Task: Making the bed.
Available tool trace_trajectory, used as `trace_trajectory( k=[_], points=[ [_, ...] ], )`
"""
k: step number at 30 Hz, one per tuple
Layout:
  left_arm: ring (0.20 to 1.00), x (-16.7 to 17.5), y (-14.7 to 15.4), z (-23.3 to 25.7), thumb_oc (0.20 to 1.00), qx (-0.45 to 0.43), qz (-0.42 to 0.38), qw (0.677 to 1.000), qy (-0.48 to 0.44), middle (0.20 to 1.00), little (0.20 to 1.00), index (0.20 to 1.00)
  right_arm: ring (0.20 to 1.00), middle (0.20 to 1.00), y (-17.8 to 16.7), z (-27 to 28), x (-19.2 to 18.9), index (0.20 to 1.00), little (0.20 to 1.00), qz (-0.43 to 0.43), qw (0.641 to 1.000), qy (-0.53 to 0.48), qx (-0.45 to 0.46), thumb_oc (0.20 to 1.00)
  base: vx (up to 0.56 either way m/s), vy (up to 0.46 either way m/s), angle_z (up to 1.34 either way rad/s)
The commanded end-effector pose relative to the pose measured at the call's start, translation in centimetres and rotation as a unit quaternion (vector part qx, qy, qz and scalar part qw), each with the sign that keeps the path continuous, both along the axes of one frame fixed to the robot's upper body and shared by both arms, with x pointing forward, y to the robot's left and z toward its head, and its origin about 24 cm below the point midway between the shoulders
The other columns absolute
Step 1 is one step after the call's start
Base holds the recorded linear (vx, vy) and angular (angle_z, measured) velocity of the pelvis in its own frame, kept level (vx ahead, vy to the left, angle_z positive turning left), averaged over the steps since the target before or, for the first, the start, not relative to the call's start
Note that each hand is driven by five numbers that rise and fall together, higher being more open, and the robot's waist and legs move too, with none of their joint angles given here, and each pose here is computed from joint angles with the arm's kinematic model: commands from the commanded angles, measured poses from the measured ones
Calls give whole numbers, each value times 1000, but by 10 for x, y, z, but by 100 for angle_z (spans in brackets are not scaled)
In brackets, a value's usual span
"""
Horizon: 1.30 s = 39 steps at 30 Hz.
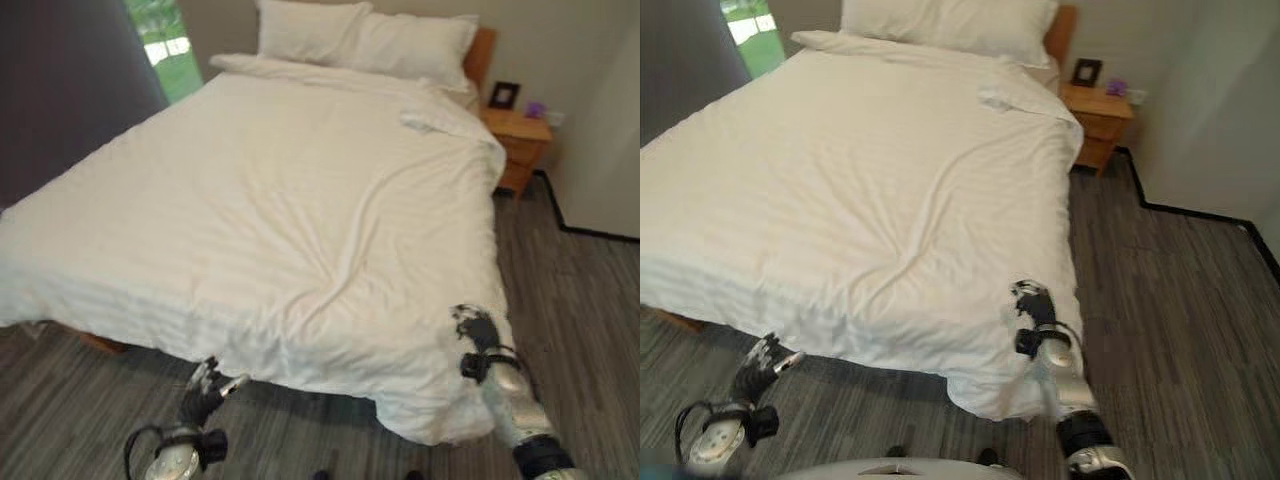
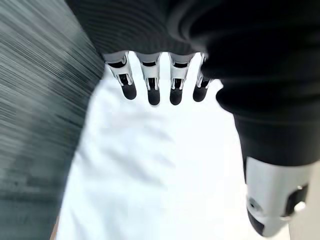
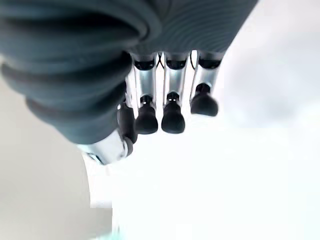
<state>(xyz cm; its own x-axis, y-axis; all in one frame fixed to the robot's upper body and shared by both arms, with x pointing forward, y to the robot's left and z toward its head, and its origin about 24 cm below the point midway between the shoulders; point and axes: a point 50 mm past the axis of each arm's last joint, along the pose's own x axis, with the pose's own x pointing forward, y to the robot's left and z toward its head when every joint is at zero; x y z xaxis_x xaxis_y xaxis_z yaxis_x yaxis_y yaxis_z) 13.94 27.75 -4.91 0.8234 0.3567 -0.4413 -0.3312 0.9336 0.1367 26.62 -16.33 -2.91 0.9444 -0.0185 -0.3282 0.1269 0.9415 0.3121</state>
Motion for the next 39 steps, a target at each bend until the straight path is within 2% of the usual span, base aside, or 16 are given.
trace_trajectory(
  k=[1, 4, 11, 14, 16, 19, 20, 21, 22, 27, 31, 32, 33, 35, 36, 39],
  points=[
    [1000, 29, 10, 22, 1000, -11, 35, 996, -81, 1000, 1000, 1000, 200, 200, 8, 44, 38, 200, 200, -9, 989, -97, 113, 200, -41, -12, 40],
    [1000, 27, 8, 12, 1000, -52, 64, 994, -76, 1000, 1000, 1000, 200, 200, 20, 53, 54, 200, 200, -48, 969, -104, 220, 200, -85, 14, 35],
    [1000, 41, -20, -3, 1000, -90, 19, 994, -56, 1000, 1000, 1000, 200, 200, -19, 7, 45, 200, 200, -156, 976, 12, 149, 200, -48, 28, 32],
    [1000, 42, -33, -8, 1000, -128, 9, 990, -51, 1000, 1000, 1000, 200, 200, -48, -25, 18, 200, 200, -214, 965, 85, 123, 200, 4, 63, -2],
    [1000, 49, -39, -3, 1000, -125, -23, 990, -55, 1000, 1000, 1000, 200, 200, -96, -47, -22, 200, 200, -316, 931, 130, 129, 200, 5, 114, -3],
    [1000, 52, -37, 2, 1000, -112, -36, 991, -60, 1000, 1000, 1000, 200, 200, -124, -56, -50, 200, 200, -374, 907, 146, 127, 200, -2, 91, -6],
    [1000, 55, -36, 5, 1000, -104, -44, 992, -60, 1000, 1000, 1000, 200, 200, -154, -64, -88, 200, 200, -420, 886, 168, 104, 200, 1, 116, -9],
    [1000, 55, -36, 5, 1000, -104, -44, 992, -60, 1000, 1000, 1000, 200, 200, -154, -64, -88, 200, 200, -420, 886, 168, 104, 200, -4, 157, -19],
    [1000, 57, -37, 9, 1000, -101, -44, 992, -67, 1000, 1000, 1000, 200, 200, -169, -70, -121, 200, 200, -445, 872, 186, 84, 200, -8, 103, -25],
    [1000, 55, -37, 14, 1000, -79, -63, 992, -71, 1000, 1000, 1000, 200, 200, -198, -76, -193, 200, 200, -483, 840, 245, 21, 200, -20, 93, -39],
    [1000, 68, -38, 50, 1000, -45, -90, 984, -148, 1000, 1000, 1000, 200, 200, -195, -74, -190, 200, 200, -408, 869, 270, -68, 200, -154, 53, -64],
    [1000, 67, -39, 57, 1000, -45, -95, 981, -166, 1000, 1000, 1000, 718, 718, -192, -72, -183, 718, 718, -384, 880, 266, -87, 718, -174, 66, -109],
    [1000, 70, -41, 70, 1000, -48, -107, 974, -196, 1000, 1000, 1000, 1000, 1000, -189, -69, -174, 1000, 1000, -350, 893, 258, -114, 1000, -73, 31, -127],
    [1000, 70, -43, 81, 1000, -47, -119, 967, -221, 1000, 1000, 1000, 1000, 1000, -183, -65, -162, 1000, 1000, -319, 906, 242, -135, 1000, -166, -36, -104],
    [1000, 69, -49, 92, 1000, -56, -148, 958, -241, 1000, 1000, 1000, 1000, 1000, -170, -53, -134, 1000, 1000, -259, 932, 194, -161, 1000, -309, -113, -96],
    [1000, 73, -58, 110, 1000, -34, -211, 941, -262, 1000, 1000, 1000, 1000, 1000, -138, -33, -91, 1000, 1000, -200, 966, 100, -133, 1000, -218, -143, -158]
  ],
)
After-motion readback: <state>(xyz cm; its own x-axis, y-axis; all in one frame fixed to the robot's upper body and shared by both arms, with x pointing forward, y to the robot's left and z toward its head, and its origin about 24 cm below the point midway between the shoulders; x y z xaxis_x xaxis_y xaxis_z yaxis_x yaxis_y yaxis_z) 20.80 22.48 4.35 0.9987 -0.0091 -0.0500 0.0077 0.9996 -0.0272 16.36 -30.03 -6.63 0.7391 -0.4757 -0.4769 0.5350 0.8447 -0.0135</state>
